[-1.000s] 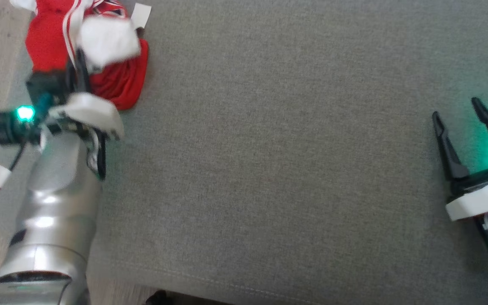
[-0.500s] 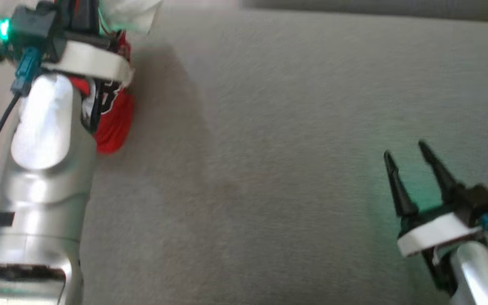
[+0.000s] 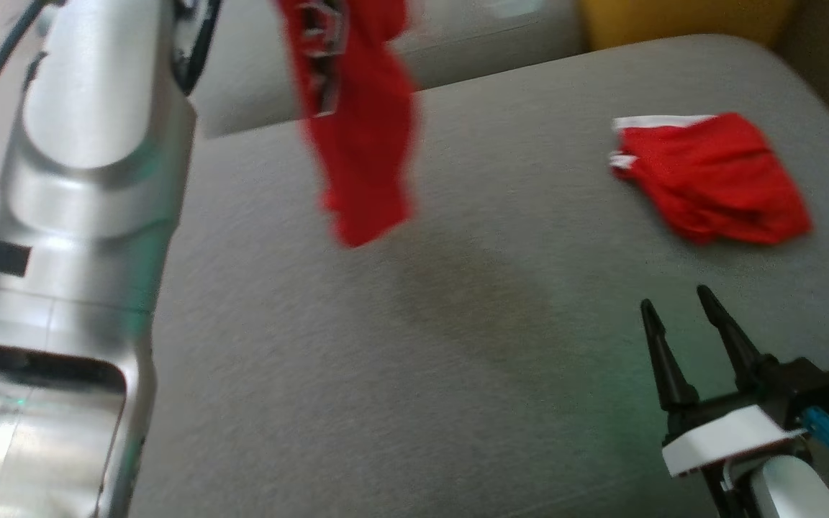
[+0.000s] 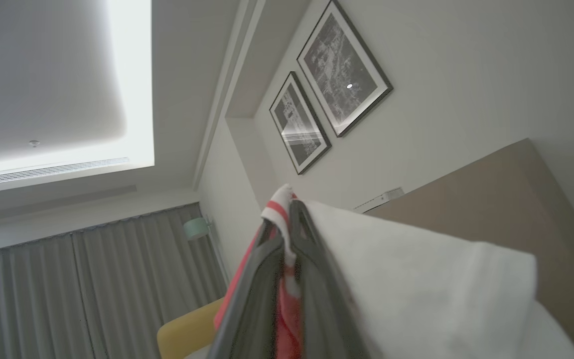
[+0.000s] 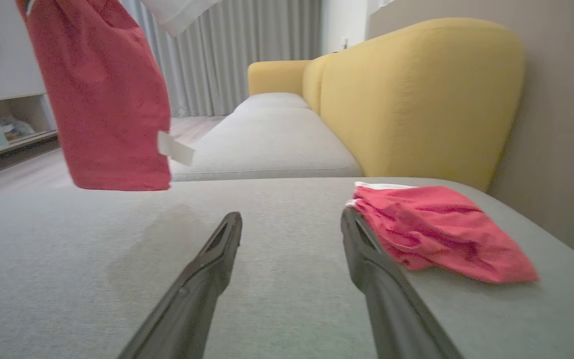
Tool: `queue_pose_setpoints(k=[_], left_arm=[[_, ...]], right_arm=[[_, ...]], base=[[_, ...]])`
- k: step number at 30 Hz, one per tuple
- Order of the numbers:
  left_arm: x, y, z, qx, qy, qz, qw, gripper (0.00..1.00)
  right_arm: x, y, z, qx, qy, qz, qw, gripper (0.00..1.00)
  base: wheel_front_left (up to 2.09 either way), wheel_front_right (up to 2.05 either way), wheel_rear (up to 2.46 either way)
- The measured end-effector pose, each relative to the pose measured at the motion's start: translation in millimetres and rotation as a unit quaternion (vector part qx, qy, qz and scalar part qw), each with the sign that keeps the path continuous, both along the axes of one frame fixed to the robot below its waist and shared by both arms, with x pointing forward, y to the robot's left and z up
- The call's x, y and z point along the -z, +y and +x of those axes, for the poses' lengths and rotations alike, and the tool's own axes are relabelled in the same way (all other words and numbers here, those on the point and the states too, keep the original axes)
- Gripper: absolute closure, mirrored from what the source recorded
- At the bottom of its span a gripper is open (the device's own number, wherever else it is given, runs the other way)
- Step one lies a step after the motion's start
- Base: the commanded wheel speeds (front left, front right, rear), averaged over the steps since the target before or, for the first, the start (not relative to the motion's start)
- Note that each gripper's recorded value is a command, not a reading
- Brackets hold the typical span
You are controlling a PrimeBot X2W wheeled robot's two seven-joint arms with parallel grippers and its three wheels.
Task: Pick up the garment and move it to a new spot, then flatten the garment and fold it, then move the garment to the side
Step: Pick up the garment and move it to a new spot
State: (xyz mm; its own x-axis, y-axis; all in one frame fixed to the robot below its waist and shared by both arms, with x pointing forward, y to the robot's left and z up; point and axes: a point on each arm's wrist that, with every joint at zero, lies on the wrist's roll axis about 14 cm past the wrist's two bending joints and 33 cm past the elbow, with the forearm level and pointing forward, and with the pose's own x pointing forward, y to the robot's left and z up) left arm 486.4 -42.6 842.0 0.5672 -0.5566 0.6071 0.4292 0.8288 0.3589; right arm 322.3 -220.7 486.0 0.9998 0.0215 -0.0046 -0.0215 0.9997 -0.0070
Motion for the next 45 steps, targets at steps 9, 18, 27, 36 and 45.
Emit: queue_pose_setpoints(k=[9, 18, 27, 36, 45], left_arm=[[91, -41, 9, 0.032, 0.106, 0.043, 0.993, 1.0], [355, 70, -23, -0.08, 0.401, 0.046, 0.912, 0.0], [402, 157, -113, -0.196, 0.454, -0.064, 0.867, 0.0], [380, 191, -170, -0.257, 0.41, -0.098, 0.869, 0.0], [364, 199, -199, -0.275, 0.378, -0.117, 0.876, 0.0]], right_arm=[[-2, -26, -30, 0.061, -0.009, 0.015, 0.998, 0.0], [11, -11, -7, 0.031, 0.015, 0.016, 0.999, 0.0], [37, 27, -2, -0.019, 0.053, 0.037, 0.998, 0.0], [31, 51, -4, -0.05, 0.041, 0.046, 0.997, 0.0], [28, 59, -26, -0.061, 0.033, 0.041, 0.997, 0.0]], base=[[0.0, 0.0, 0.0], [0.0, 0.0, 0.0], [0.0, 0.0, 0.0], [0.0, 0.0, 0.0], [0.0, 0.0, 0.0]])
